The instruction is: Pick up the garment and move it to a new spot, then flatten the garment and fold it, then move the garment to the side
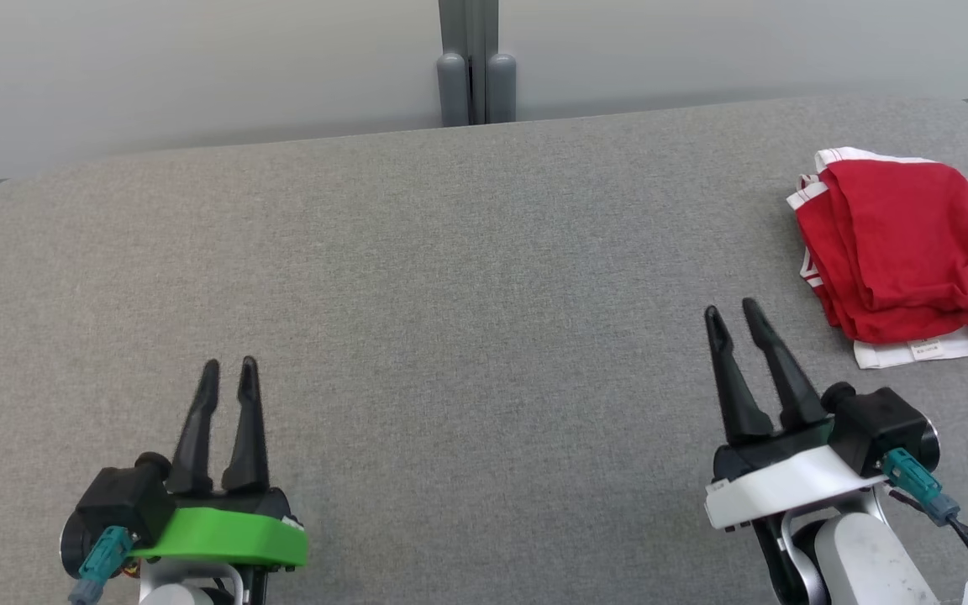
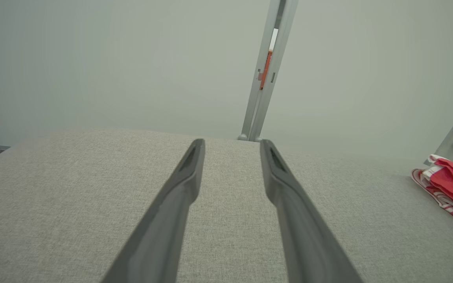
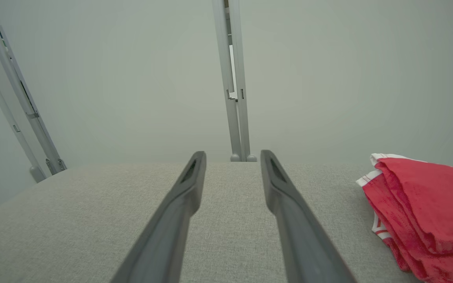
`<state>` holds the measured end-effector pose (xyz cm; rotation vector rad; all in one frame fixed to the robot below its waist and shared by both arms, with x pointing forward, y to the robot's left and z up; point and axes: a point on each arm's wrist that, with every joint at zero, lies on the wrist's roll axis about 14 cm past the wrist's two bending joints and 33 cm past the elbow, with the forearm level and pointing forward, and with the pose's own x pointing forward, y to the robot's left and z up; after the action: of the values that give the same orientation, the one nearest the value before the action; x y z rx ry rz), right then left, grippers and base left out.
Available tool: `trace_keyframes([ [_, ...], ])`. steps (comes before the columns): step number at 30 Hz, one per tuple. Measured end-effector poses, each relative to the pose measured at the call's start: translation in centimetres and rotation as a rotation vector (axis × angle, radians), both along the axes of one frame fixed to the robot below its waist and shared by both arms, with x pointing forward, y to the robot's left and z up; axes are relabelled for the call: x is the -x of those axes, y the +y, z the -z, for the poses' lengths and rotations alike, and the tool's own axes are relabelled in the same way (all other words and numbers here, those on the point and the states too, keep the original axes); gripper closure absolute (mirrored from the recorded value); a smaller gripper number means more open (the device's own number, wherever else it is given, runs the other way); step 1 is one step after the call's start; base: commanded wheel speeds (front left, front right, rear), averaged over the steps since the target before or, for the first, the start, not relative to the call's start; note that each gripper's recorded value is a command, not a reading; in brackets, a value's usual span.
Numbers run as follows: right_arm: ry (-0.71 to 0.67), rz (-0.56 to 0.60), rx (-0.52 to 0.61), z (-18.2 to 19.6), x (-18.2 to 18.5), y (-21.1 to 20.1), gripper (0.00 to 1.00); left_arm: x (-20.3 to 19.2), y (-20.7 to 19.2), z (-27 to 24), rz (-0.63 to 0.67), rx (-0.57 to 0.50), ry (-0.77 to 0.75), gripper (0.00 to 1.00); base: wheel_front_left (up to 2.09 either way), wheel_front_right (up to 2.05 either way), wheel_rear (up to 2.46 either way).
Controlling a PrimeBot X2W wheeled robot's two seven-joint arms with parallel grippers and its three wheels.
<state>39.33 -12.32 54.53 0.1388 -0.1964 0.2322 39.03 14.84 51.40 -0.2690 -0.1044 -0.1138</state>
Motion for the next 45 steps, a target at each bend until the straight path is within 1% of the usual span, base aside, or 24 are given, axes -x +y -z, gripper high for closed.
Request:
trace_keyframes([
  [2, 0.026, 0.002, -0.009, 0.8, 0.3, -0.1, 1.0, 0.2, 0.0, 0.6, -0.001, 0.011, 0.022, 1.0, 0.0, 0.0, 0.0],
  [11, 0.093, 0.023, -0.179, 1.5, 0.3, -1.2, 1.0, 0.2, 0.9, 1.4, -0.028, 0.162, 0.082, 1.0, 0.0, 0.0, 0.0],
  [21, 0.157, 0.044, -0.343, 2.3, 0.2, -2.4, 1.0, 0.3, 1.7, 2.1, -0.052, 0.317, 0.13, 1.0, 0.0, 0.0, 0.0],
  [33, 0.211, 0.063, -0.522, 2.9, 0.1, -3.6, 1.0, 0.3, 2.5, 2.5, -0.069, 0.483, 0.165, 1.0, 0.0, 0.0, 0.0],
  [45, 0.255, 0.075, -0.681, 3.5, 0.1, -4.5, 1.0, 0.3, 3.1, 2.8, -0.078, 0.626, 0.193, 1.0, 0.0, 0.0, 0.0],
])
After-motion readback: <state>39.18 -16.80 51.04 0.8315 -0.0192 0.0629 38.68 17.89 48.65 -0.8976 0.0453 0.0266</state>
